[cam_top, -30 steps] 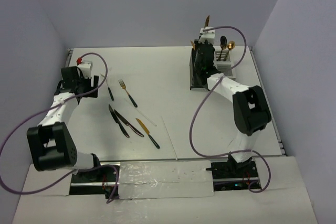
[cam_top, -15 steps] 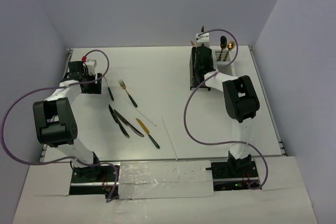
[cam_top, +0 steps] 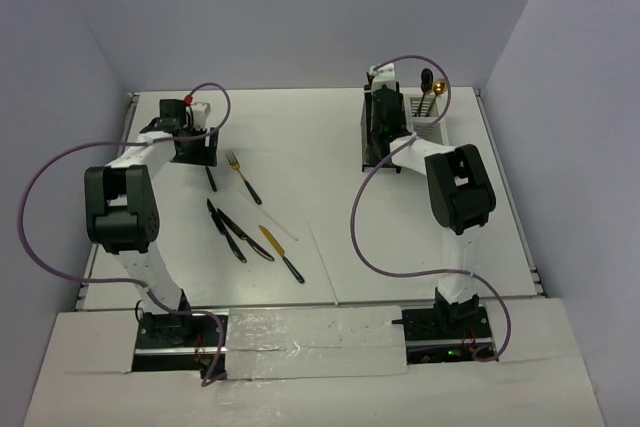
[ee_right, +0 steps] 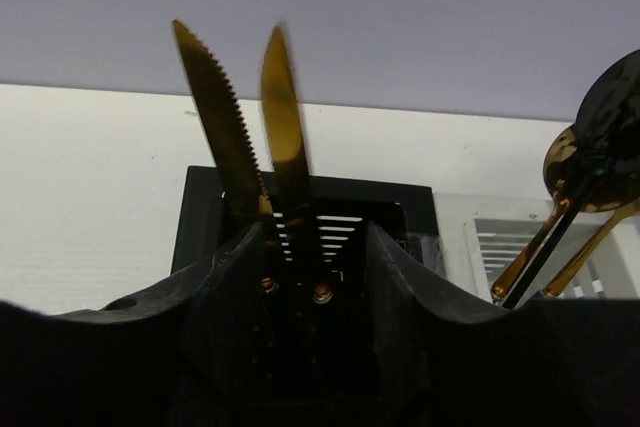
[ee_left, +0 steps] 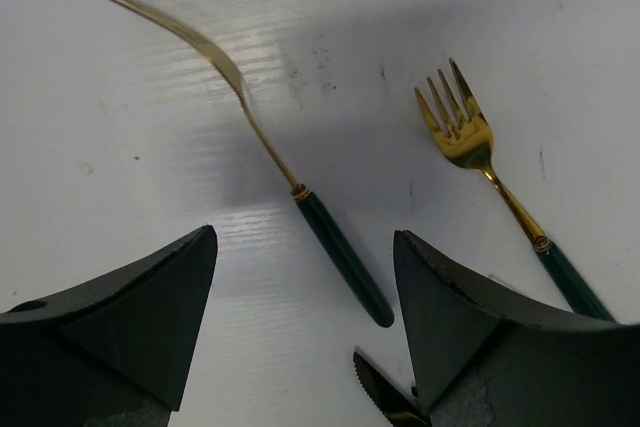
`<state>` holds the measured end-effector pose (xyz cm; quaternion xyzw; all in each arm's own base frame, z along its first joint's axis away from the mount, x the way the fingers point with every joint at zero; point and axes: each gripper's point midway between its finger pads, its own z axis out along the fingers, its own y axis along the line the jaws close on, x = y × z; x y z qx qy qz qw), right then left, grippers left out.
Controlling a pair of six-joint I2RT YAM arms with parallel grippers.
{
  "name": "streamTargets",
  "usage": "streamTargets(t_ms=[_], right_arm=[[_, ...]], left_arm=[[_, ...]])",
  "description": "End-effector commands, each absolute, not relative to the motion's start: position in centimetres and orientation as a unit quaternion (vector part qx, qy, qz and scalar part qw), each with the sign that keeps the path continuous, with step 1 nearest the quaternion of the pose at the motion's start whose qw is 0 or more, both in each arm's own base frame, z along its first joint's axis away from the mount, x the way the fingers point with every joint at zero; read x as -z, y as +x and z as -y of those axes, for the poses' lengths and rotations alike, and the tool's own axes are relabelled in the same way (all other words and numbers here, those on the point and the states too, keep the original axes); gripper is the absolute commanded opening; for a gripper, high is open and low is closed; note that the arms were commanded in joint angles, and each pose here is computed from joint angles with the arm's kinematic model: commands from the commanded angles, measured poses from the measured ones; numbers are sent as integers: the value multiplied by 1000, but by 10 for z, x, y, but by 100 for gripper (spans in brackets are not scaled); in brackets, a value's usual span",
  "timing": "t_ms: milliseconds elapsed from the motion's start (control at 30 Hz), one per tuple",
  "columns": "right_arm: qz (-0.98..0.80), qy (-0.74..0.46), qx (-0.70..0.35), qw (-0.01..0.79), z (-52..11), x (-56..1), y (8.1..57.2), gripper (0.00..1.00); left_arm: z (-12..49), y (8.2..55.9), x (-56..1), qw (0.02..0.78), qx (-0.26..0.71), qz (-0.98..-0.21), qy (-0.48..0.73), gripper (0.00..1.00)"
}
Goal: Sort the eating utensils into containers
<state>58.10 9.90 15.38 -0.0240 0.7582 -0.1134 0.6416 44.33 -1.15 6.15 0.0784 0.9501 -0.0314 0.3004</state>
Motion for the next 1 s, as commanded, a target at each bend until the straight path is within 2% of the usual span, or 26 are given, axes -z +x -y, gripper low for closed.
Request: streamTargets(t_ms=[0, 67, 167, 400, 467, 533, 700, 967], right_arm=[[-745, -31, 118, 656, -95, -190, 576, 54], [-743, -33, 117, 659, -93, -200, 570, 64], [-735, -41, 96, 670, -97, -215, 558, 72], [-713, -31, 67, 697, -99, -252, 535, 74], [-705, -30, 57, 707, -101, -264, 527, 74], [-698, -32, 52, 713, -103, -269, 520, 74], [-676, -30, 41, 735, -106, -294, 502, 74], [-641, -35, -1, 767, -121, -334, 473, 74]], left_arm=[[26, 447, -58, 275, 34, -957, 81, 81], [23, 446, -52, 266, 17, -960, 82, 81], [20, 444, -45, 258, 5, -963, 81, 80], [16, 450, -32, 248, -5, -966, 75, 76], [16, 452, -28, 246, -5, -967, 72, 72], [16, 450, -26, 241, -5, -968, 72, 61], [15, 434, -24, 231, -6, -970, 76, 45], [2, 445, -26, 254, -42, -965, 50, 13]])
